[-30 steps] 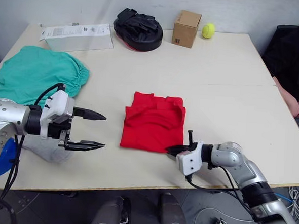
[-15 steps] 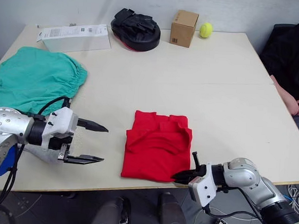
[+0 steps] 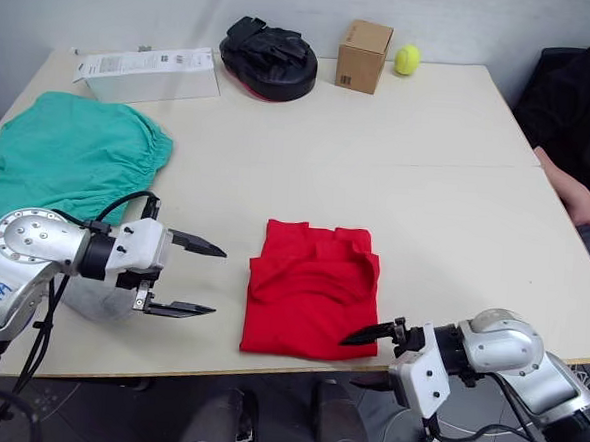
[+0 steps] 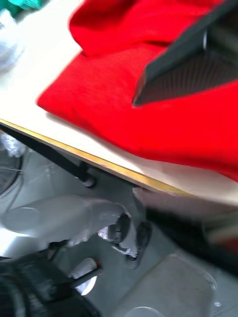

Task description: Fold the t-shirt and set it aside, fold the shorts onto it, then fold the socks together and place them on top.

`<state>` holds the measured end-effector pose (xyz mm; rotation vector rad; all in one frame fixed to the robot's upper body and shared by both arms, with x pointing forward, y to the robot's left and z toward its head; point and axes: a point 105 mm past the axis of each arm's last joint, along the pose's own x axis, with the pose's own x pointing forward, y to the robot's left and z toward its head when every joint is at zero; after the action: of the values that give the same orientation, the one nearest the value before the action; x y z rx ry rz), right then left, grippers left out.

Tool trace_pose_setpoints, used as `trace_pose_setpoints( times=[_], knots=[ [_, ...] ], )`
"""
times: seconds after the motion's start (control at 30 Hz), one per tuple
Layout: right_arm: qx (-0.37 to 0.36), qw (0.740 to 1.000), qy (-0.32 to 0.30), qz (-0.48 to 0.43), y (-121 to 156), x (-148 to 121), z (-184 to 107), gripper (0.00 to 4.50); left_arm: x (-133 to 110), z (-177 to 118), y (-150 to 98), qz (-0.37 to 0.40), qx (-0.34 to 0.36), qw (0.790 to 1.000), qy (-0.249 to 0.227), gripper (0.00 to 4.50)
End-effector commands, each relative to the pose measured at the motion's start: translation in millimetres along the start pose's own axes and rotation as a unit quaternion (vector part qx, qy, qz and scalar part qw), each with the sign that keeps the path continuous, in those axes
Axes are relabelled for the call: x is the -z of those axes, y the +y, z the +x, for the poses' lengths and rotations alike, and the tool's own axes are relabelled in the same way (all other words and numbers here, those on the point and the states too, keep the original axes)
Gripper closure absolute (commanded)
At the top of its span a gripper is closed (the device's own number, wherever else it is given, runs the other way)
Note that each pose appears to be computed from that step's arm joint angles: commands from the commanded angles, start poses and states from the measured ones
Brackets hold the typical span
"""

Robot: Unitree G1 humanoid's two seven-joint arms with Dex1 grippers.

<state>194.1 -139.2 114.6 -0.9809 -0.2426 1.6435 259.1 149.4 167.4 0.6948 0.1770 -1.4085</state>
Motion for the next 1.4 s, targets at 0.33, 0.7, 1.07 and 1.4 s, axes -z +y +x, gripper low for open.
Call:
trace_pose_setpoints(
  times=[0.33,0.7,1.07,1.4],
  knots=[
    [0.127,0.987,-0.009,0.096,-60.9,-26.1,-37.0,0.03,8.4,42.7,34.8,0.251,-0.008,0.968,0.013,0.0],
    [0.189,0.97,0.014,0.152,-65.3,-17.0,-42.3,0.0,-4.0,75.7,47.7,0.294,0.009,0.955,-0.045,0.2],
    [0.228,0.953,0.038,0.196,-64.4,-5.4,-52.6,0.0,-11.7,87.2,50.4,0.231,0.019,0.969,-0.082,3.5],
    [0.228,0.952,0.043,0.199,-62.3,-0.9,-51.5,0.0,0.2,87.4,80.4,-0.091,-0.015,0.992,-0.081,4.47]
  ],
)
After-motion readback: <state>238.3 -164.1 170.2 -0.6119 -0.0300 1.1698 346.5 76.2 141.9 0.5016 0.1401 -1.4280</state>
